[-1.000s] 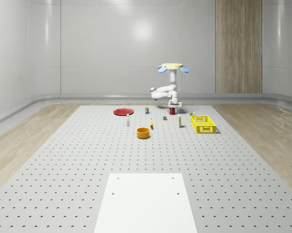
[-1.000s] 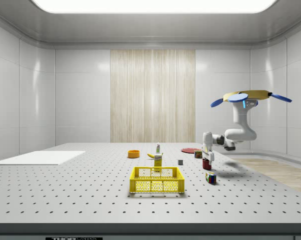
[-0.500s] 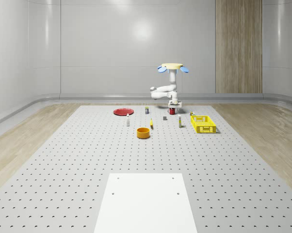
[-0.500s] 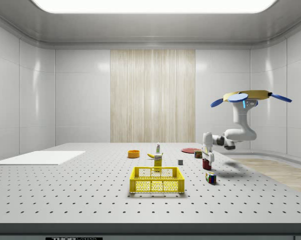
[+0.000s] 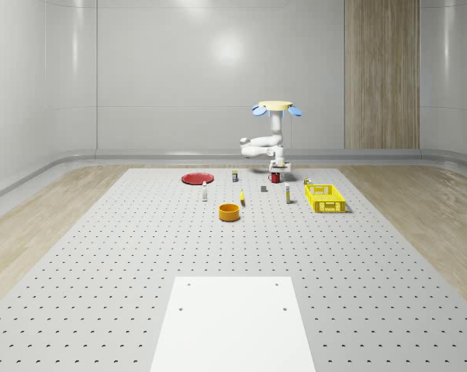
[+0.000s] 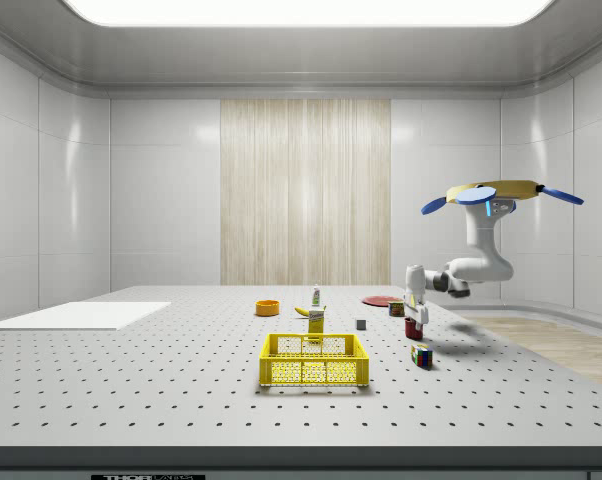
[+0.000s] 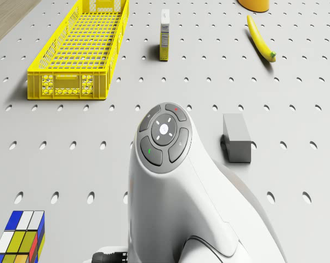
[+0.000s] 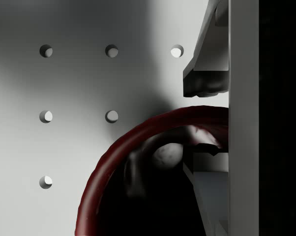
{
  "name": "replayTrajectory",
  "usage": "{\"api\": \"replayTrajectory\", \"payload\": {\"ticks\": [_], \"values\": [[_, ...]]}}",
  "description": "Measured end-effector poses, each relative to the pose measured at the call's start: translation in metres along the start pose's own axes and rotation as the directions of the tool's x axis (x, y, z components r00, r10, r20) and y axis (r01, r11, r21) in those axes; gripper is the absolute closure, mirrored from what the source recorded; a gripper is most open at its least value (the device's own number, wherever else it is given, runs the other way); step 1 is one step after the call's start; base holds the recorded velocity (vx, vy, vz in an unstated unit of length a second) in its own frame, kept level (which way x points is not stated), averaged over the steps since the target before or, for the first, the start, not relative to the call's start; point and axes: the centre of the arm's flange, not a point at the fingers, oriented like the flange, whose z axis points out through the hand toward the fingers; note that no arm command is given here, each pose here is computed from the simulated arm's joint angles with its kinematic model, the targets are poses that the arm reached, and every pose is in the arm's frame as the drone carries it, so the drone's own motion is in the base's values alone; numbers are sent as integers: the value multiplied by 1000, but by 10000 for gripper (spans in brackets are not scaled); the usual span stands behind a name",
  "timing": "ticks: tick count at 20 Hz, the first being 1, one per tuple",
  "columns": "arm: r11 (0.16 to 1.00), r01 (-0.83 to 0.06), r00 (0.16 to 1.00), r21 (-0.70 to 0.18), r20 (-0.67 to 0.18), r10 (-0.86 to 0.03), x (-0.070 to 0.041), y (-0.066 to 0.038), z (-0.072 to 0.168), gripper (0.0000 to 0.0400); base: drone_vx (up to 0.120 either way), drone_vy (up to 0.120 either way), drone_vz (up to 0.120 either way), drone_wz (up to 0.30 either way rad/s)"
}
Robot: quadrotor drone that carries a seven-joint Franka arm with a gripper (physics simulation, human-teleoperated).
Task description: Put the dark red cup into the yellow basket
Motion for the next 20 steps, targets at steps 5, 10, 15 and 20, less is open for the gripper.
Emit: {"api": "replayTrajectory", "payload": {"ticks": [5,10,15,20], "values": [[1000,0,1000,0,0,0,0,0,0,292,0,0,0,0],[1000,0,1000,0,0,0,0,0,-12,298,0,0,16,0],[1000,0,1000,0,0,0,0,0,-30,299,80,88,120,0],[1000,0,1000,0,0,0,0,0,-38,300,120,120,120,0]]}}
